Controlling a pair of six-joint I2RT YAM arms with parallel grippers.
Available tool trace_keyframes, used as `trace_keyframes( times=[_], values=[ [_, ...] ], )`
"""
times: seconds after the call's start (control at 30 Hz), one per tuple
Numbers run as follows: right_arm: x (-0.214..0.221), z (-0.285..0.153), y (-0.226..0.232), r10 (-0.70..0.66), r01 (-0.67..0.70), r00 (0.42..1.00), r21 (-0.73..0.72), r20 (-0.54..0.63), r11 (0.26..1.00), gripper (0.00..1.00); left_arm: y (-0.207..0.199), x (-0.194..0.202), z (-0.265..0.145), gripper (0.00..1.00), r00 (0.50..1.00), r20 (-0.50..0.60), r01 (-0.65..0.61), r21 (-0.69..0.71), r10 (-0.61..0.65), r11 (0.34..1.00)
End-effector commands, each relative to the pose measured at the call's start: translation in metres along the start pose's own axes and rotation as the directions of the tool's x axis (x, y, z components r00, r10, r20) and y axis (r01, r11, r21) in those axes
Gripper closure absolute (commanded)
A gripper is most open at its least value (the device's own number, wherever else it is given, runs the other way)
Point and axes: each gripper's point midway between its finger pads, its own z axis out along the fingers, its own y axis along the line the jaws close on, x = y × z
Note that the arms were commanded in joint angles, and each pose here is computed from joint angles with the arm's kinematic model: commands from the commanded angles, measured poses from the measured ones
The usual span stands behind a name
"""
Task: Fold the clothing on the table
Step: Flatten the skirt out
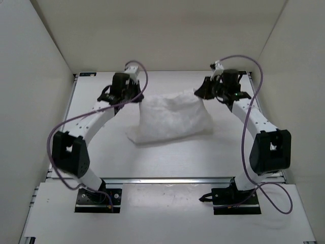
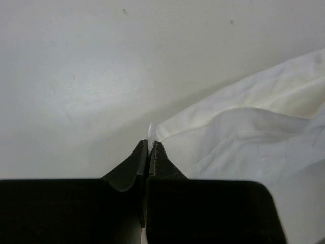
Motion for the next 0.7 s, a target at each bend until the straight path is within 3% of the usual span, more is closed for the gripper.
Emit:
trace_keyframes(
  times=[0.0, 0.07, 0.17, 0.27, 0.37, 0.4, 0.43, 0.47, 0.53, 0.67],
  values=[
    [-0.127, -0.011, 0.012, -0.19, 0.19, 0.95, 0.023, 0.249, 0.982, 1.0, -0.018, -0.133, -0.002, 1.0, 0.964, 0.237, -0.118, -0.011, 0.117, 0.993],
    [-0.177, -0.024, 0.017, -0.222, 0.224, 0.915, 0.032, 0.336, 0.974, 1.0, -0.031, -0.209, -0.012, 1.0, 0.918, 0.361, -0.155, -0.05, 0.163, 0.987],
    [-0.241, -0.061, 0.038, -0.286, 0.295, 0.831, 0.058, 0.477, 0.954, 1.0, -0.045, -0.272, -0.047, 1.0, 0.851, 0.479, -0.195, -0.09, 0.214, 0.977],
    [-0.237, -0.076, 0.044, -0.351, 0.34, 0.799, 0.115, 0.489, 0.933, 1.0, -0.054, -0.28, -0.075, 1.0, 0.81, 0.529, -0.236, -0.101, 0.253, 0.966],
    [-0.203, -0.08, 0.035, -0.374, 0.333, 0.811, 0.17, 0.45, 0.927, 1.0, -0.053, -0.234, -0.068, 1.0, 0.839, 0.463, -0.271, -0.097, 0.285, 0.958],
    [-0.17, -0.067, 0.02, -0.339, 0.303, 0.853, 0.151, 0.398, 0.941, 1.0, -0.049, -0.199, -0.06, 1.0, 0.868, 0.402, -0.282, -0.087, 0.292, 0.956],
    [-0.14, -0.066, 0.014, -0.304, 0.27, 0.878, 0.141, 0.37, 0.952, 1.0, -0.05, -0.189, -0.062, 1.0, 0.86, 0.396, -0.308, -0.104, 0.323, 0.946],
    [-0.103, -0.062, 0.013, -0.266, 0.239, 0.907, 0.122, 0.325, 0.963, 1.0, -0.048, -0.154, -0.058, 1.0, 0.878, 0.345, -0.315, -0.104, 0.331, 0.943],
    [-0.046, -0.057, 0.021, -0.257, 0.238, 0.932, 0.102, 0.254, 0.966, 1.0, -0.057, -0.084, -0.06, 1.0, 0.901, 0.255, -0.35, -0.051, 0.351, 0.935],
    [0.072, -0.065, 0.033, -0.14, 0.133, 0.985, 0.078, 0.096, 0.988, 1.0, -0.063, 0.026, -0.076, 1.0, 0.967, 0.078, -0.249, 0.069, 0.243, 0.966]
  ],
)
